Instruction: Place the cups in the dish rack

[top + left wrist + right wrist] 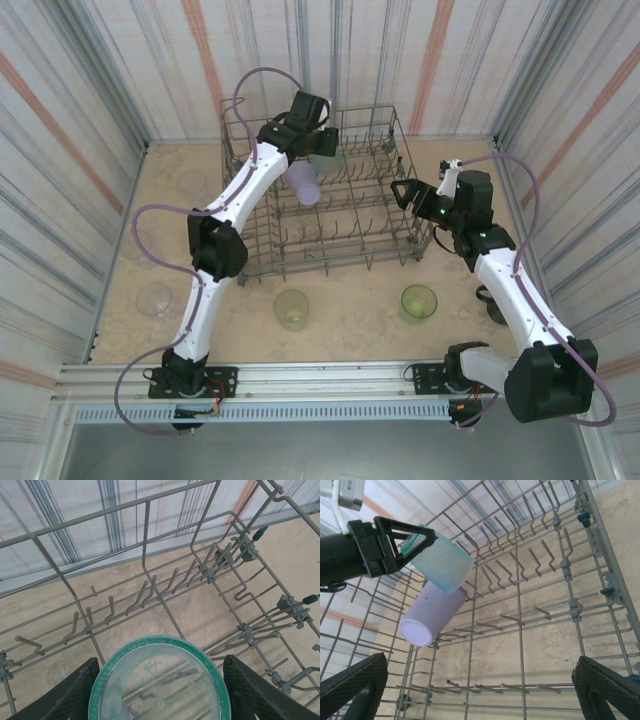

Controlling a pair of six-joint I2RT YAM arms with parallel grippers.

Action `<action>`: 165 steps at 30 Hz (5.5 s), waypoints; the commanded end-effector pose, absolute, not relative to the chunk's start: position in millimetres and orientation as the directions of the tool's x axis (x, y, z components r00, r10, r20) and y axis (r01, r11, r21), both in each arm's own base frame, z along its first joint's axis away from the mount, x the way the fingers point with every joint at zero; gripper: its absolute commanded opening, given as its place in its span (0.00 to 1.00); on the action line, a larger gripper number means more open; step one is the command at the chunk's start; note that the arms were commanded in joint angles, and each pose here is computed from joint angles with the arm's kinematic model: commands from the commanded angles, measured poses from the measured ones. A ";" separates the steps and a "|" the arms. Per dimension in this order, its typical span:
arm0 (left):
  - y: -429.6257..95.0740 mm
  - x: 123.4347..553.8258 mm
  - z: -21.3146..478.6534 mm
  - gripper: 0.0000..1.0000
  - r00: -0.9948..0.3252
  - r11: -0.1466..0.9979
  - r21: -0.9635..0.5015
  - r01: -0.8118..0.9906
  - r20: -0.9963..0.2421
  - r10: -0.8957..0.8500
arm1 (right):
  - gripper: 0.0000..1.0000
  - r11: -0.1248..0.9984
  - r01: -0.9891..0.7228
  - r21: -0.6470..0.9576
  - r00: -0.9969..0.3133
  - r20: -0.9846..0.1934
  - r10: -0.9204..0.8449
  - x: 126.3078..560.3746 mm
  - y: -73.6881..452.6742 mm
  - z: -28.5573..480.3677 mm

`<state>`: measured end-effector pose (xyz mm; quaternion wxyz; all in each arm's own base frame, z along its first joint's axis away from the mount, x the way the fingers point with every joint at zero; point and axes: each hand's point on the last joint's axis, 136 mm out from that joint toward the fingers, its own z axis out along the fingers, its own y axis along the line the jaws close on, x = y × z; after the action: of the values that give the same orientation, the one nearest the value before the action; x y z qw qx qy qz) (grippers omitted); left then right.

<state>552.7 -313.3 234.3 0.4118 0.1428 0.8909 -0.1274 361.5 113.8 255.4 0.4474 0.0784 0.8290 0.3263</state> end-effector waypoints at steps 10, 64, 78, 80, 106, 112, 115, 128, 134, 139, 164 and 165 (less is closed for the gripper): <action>-331.5 560.1 233.9 0.00 -0.570 0.923 -0.089 0.374 -0.807 0.153 | 0.99 0.795 -0.157 0.586 -0.578 -0.707 0.407 356.1 107.8 252.1; -354.6 554.2 162.8 0.00 -0.522 0.939 0.040 0.343 -0.823 0.225 | 0.99 0.794 -0.136 0.592 -0.579 -0.698 0.421 351.2 102.9 243.7; -341.6 542.2 238.8 0.97 -0.428 0.951 -0.013 0.310 -0.895 0.127 | 0.99 0.782 -0.142 0.607 -0.573 -0.694 0.436 343.2 103.2 254.0; -339.7 539.2 249.9 0.99 -0.420 0.950 -0.021 0.310 -0.900 0.117 | 0.99 0.779 -0.141 0.611 -0.572 -0.693 0.439 341.1 103.1 256.0; -280.0 427.4 226.4 0.99 -0.463 0.726 0.448 0.522 -0.566 0.682 | 0.99 0.758 -0.126 0.640 -0.579 -0.668 0.468 316.3 104.6 267.6; -271.9 419.0 210.9 0.99 -0.475 0.709 0.458 0.536 -0.531 0.702 | 0.99 0.756 -0.128 0.642 -0.587 -0.664 0.464 314.1 107.5 266.2; -266.8 418.8 201.1 0.99 -0.487 0.701 0.477 0.530 -0.505 0.712 | 0.99 0.757 -0.127 0.641 -0.588 -0.663 0.463 312.7 108.3 266.8; -251.7 431.5 174.6 0.99 -0.503 0.660 0.579 0.479 -0.435 0.747 | 0.99 0.760 -0.127 0.637 -0.584 -0.668 0.462 312.7 111.0 268.2; -240.9 447.4 178.4 0.96 -0.551 0.710 0.566 0.420 -0.463 0.695 | 0.99 0.763 -0.128 0.633 -0.582 -0.671 0.460 311.8 111.2 269.2; -244.2 450.6 175.8 0.94 -0.546 0.717 0.550 0.428 -0.475 0.690 | 0.99 0.766 -0.129 0.630 -0.581 -0.674 0.457 311.1 110.8 269.3; -238.8 501.5 203.8 0.85 -0.552 0.784 0.527 0.328 -0.567 0.612 | 0.99 0.764 -0.136 0.631 -0.583 -0.674 0.454 316.3 113.1 274.6; -238.6 503.4 204.5 0.85 -0.552 0.786 0.525 0.326 -0.569 0.610 | 0.99 0.764 -0.136 0.631 -0.584 -0.674 0.453 316.4 113.3 274.3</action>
<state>493.5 -242.5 198.5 0.3801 0.2878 0.8599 0.1824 316.1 112.0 265.0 0.4433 0.0970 0.8282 0.3288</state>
